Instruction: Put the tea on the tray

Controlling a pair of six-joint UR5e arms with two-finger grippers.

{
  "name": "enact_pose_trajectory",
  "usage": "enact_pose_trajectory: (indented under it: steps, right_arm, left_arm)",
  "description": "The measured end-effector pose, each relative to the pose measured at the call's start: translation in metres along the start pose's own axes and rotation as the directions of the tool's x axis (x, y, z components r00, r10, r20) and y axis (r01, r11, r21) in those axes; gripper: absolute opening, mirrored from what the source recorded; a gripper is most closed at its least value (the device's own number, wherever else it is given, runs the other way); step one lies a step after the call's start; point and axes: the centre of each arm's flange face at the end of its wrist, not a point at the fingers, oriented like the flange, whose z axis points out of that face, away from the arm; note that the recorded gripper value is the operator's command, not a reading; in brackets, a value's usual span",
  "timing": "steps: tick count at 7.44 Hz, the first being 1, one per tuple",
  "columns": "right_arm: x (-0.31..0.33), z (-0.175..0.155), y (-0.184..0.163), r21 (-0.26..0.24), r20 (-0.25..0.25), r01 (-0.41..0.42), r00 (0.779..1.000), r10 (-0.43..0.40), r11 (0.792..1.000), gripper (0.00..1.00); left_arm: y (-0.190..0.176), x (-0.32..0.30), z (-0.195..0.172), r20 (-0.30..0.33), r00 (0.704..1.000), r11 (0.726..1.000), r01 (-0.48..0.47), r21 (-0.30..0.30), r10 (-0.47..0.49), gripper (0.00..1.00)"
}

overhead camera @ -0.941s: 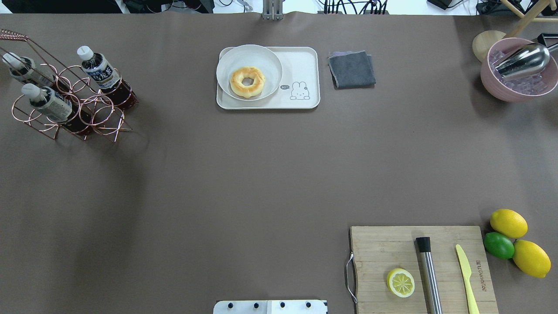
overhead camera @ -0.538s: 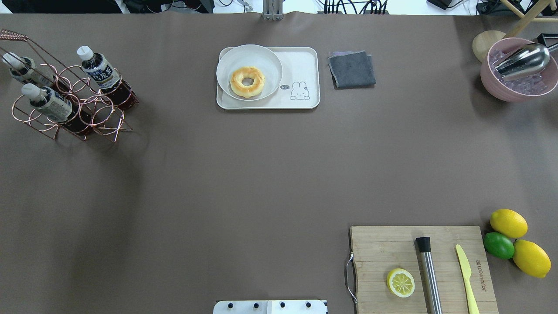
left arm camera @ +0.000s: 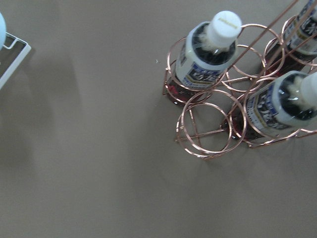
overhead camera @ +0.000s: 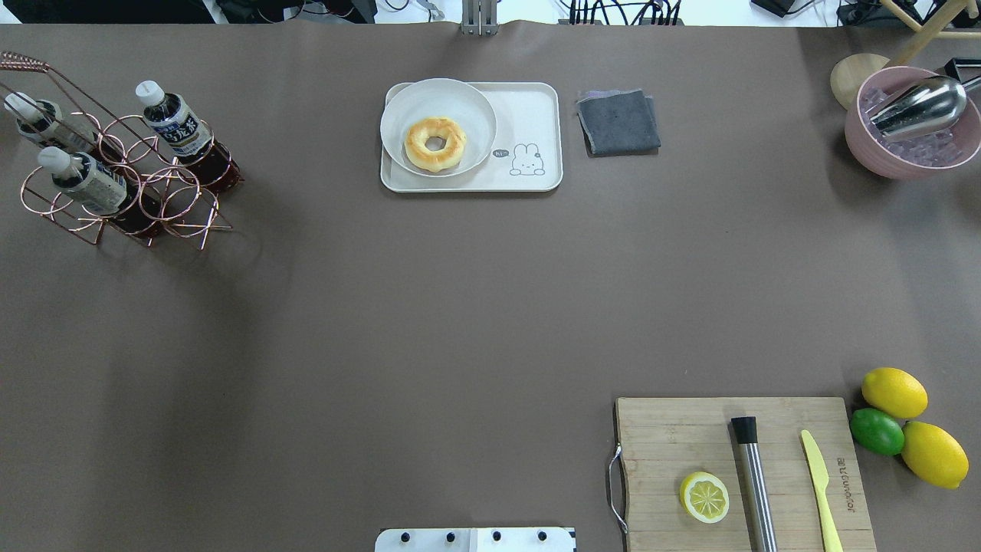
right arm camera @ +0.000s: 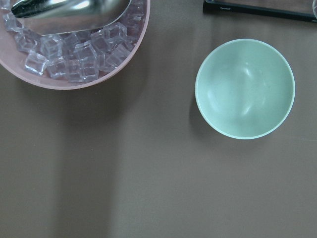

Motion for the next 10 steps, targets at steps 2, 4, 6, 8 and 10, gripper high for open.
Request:
enact_pose_trajectory:
  steps: [2,4,6,8,10]
  right_arm:
    - [0.002,0.004,0.003,-0.006,0.012,-0.006,1.0,0.006,1.0,1.0]
    - [0.002,0.006,0.005,-0.007,0.018,-0.009,1.0,0.009,1.0,1.0]
    - [0.002,0.005,0.006,-0.005,0.021,-0.008,1.0,0.008,1.0,1.0]
    - [0.002,0.005,0.006,-0.006,0.021,-0.009,1.0,0.009,1.0,1.0]
    - [0.002,0.006,0.006,-0.006,0.021,-0.008,1.0,0.008,1.0,1.0]
  left_arm:
    - [-0.01,0.073,0.018,0.005,0.996,0.996,0.085,-0.006,-0.085,0.98]
    - [-0.013,0.125,0.033,0.037,0.993,0.994,0.113,0.01,-0.113,0.98]
    - [-0.028,0.143,0.047,0.042,0.989,0.99,0.14,0.022,-0.141,0.98]
    - [-0.054,0.149,0.062,0.039,0.99,0.99,0.136,0.031,-0.138,0.98]
    - [-0.074,0.154,0.071,0.035,0.992,0.992,0.123,0.037,-0.125,0.97]
